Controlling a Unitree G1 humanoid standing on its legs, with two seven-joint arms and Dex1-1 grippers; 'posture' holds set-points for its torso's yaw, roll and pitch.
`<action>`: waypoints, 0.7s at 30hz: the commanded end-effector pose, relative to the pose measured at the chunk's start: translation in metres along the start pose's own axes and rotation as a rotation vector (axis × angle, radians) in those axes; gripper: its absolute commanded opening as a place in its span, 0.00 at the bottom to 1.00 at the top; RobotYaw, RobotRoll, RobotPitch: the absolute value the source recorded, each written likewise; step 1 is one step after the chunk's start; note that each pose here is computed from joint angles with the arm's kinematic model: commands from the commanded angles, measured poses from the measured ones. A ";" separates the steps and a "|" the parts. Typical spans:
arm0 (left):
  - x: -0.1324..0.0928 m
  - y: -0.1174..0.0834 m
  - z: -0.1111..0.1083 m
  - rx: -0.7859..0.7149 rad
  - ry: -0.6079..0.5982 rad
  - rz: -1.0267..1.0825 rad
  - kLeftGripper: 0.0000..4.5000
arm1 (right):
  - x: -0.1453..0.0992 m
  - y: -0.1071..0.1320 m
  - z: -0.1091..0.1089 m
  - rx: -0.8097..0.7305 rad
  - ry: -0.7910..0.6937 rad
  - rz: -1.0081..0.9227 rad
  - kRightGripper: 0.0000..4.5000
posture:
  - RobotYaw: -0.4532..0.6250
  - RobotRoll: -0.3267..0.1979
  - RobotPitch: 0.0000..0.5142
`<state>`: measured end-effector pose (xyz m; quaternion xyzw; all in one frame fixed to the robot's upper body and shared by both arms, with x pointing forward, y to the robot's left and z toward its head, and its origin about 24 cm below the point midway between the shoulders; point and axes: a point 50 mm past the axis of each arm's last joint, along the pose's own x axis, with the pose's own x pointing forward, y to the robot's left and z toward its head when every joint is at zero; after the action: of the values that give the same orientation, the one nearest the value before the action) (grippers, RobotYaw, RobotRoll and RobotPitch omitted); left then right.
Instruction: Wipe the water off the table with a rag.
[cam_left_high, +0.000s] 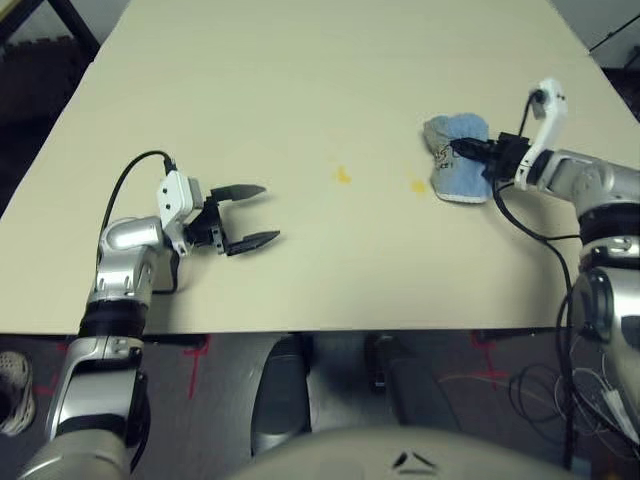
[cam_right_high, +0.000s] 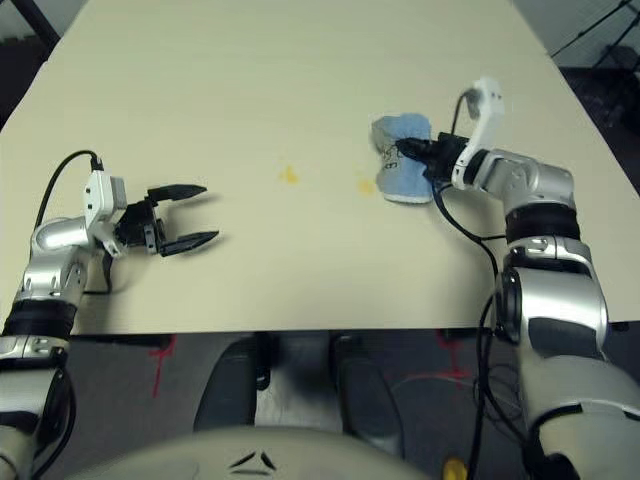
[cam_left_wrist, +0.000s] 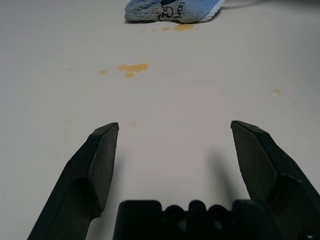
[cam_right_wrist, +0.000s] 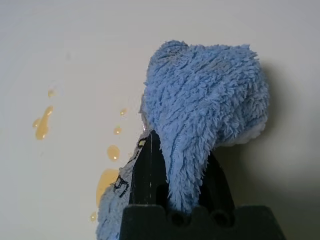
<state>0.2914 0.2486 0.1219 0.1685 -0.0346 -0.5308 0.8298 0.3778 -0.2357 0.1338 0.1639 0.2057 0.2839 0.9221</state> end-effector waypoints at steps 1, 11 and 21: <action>-0.006 -0.002 -0.002 0.000 0.024 0.013 1.00 | 0.016 0.005 -0.026 0.023 0.121 0.036 0.03 | 0.60 0.62 0.43; -0.007 -0.002 -0.001 -0.006 0.018 0.034 1.00 | 0.053 0.042 -0.049 0.021 0.237 0.214 0.03 | 0.62 0.62 0.44; -0.009 -0.002 -0.002 -0.005 0.026 0.043 1.00 | 0.068 0.063 -0.061 0.035 0.270 0.305 0.03 | 0.63 0.62 0.44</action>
<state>0.2877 0.2528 0.1190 0.1656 -0.0297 -0.5147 0.8407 0.3852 -0.1508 0.1212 0.1488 0.2370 0.4237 0.8615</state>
